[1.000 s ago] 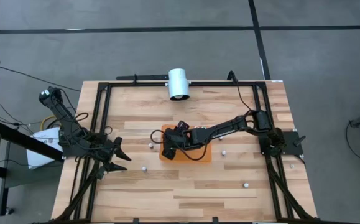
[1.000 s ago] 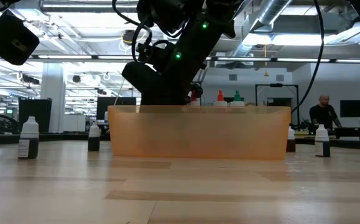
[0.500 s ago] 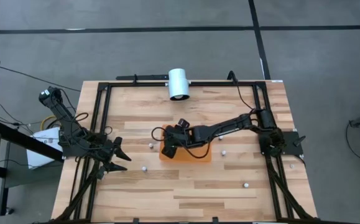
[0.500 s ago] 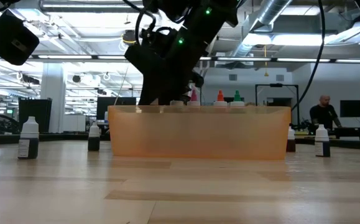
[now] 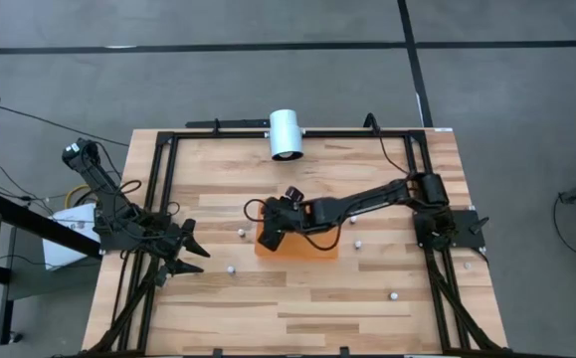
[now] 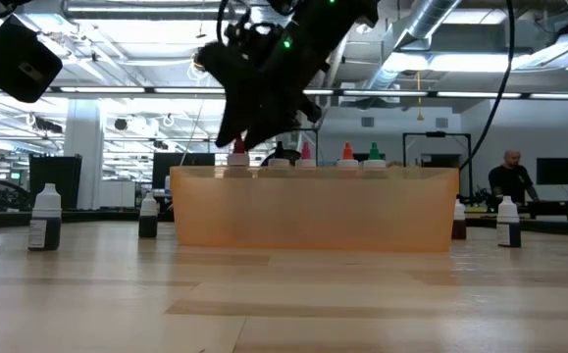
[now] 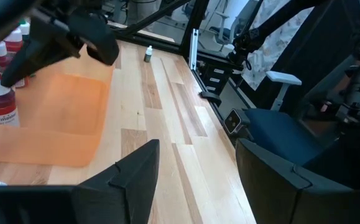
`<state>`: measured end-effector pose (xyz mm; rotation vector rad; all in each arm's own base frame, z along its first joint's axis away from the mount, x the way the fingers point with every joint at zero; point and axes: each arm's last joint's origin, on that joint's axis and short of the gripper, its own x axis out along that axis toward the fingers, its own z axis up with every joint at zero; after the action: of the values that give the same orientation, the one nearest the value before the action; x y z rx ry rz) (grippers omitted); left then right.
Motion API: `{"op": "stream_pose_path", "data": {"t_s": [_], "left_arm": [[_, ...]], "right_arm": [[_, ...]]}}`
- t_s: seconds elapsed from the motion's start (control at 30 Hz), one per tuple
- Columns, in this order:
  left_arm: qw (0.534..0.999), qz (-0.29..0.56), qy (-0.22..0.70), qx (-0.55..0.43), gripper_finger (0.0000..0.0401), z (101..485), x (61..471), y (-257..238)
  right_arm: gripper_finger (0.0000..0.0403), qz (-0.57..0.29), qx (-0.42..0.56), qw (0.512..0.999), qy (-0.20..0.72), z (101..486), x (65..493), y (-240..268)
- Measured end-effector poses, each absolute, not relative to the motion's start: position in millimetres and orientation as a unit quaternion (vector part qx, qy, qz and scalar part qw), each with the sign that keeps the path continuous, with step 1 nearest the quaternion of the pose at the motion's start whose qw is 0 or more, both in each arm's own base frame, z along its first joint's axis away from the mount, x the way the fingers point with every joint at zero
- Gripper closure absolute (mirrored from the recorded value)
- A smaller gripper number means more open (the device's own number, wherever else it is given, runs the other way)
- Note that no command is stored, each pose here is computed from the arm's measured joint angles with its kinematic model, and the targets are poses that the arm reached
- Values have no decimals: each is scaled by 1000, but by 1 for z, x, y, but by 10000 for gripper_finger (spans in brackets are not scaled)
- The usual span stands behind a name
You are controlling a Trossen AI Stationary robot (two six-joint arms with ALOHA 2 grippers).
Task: Pick & Place food coloring
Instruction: Put the large red food coloring into the orange bin
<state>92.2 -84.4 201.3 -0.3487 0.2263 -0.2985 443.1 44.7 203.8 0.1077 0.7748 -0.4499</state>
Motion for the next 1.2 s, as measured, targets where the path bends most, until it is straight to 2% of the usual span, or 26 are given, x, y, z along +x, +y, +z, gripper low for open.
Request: {"op": "stream_pose_path", "data": {"t_s": [0.37, 0.63, 0.87, 1.07, 1.13, 1.2], "left_arm": [[967, -148, 112, -173, 198, 201, 92, -84], [967, -148, 112, -173, 198, 201, 92, -84], [968, -147, 113, -171, 198, 201, 92, -85], [968, -146, 118, -167, 198, 200, 92, -84], [968, -146, 118, -167, 198, 200, 92, -84], [967, -145, 119, -169, 198, 200, 92, -84]], "right_arm": [[204, -193, 52, 914, 354, 239, 431, 46], [219, -90, 71, 923, 368, 258, 419, 69], [239, -39, 59, 911, 407, 240, 416, 102], [259, -52, 61, 909, 408, 224, 425, 105], [267, -59, 54, 897, 435, 211, 423, 103], [275, -64, 67, 904, 417, 205, 433, 99]]}}
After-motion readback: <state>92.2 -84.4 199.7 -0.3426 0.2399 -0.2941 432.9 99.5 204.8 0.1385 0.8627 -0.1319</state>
